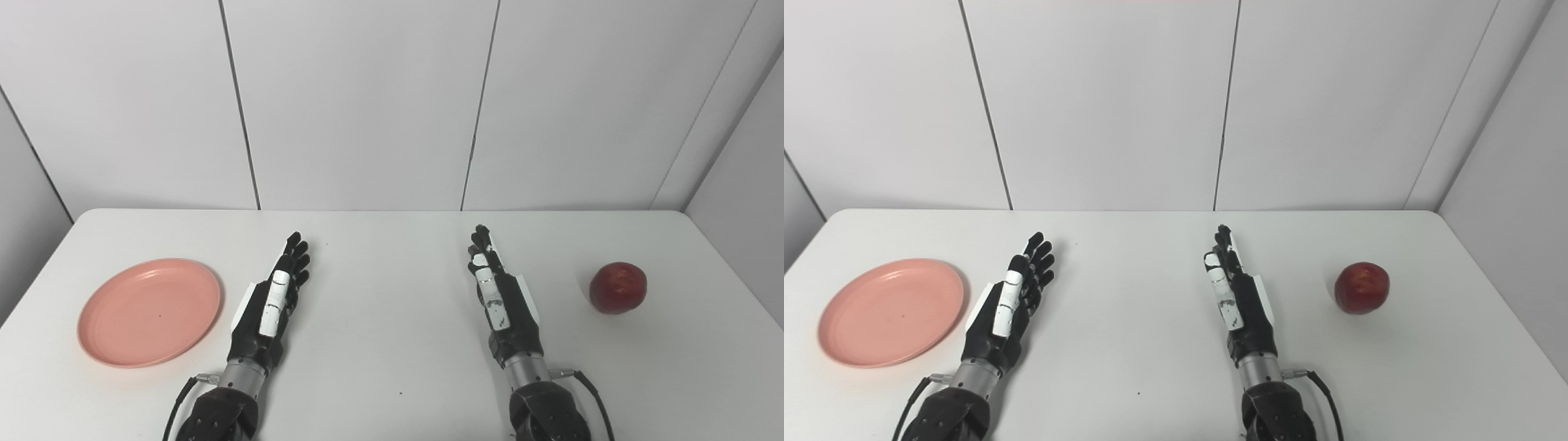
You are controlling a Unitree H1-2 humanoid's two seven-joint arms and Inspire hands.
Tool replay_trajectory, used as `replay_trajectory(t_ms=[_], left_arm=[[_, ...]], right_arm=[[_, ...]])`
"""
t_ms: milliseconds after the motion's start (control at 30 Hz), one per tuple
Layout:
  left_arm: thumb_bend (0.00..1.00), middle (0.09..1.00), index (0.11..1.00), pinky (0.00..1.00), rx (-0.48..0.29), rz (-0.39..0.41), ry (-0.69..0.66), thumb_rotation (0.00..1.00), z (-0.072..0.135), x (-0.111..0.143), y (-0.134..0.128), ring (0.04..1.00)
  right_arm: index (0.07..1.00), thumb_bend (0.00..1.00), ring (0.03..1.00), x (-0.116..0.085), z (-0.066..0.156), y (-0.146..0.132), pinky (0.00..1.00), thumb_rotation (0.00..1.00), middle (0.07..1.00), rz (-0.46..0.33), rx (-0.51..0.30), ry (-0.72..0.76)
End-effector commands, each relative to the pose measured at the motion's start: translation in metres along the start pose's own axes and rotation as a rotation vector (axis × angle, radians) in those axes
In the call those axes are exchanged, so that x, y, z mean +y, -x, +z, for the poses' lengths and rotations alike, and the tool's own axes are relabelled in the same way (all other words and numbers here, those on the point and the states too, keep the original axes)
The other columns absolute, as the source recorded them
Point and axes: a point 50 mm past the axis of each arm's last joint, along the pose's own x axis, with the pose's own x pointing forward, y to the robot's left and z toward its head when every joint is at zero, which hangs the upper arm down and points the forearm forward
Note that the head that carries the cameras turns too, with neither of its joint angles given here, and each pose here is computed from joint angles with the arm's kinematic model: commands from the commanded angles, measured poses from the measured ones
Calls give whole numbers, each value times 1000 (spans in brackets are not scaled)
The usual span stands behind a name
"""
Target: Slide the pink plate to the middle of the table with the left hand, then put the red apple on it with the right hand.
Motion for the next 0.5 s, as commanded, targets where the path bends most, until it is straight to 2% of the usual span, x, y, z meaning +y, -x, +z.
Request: replay_trajectory(t_ms=[0, 133, 300, 400, 467], left_arm=[[650, 1000, 1000, 1000, -83, -9, -10, 1000, 16, -2, -9, 1000], [661, 1000, 1000, 1000, -75, -10, -8, 1000, 15, -8, -8, 1000], [665, 1000, 1000, 1000, -70, -26, 11, 1000, 10, -28, -11, 1000], [668, 1000, 1000, 1000, -55, 4, -22, 1000, 9, -38, -13, 1000], [708, 1000, 1000, 1000, -45, 17, -46, 1000, 8, -42, -14, 1000]], right_arm=[[1000, 657, 1000, 4, 14, -10, 1000, 953, 1000, 13, -41, 9], [1000, 661, 1000, -1, 13, -6, 1000, 945, 1000, 8, -29, 8], [1000, 621, 1000, -24, 11, -2, 1000, 938, 1000, 27, -36, -2], [1000, 628, 1000, -33, 5, -2, 1000, 932, 1000, 37, -23, -34], [1000, 660, 1000, -36, 3, -2, 1000, 934, 1000, 44, -20, -49]])
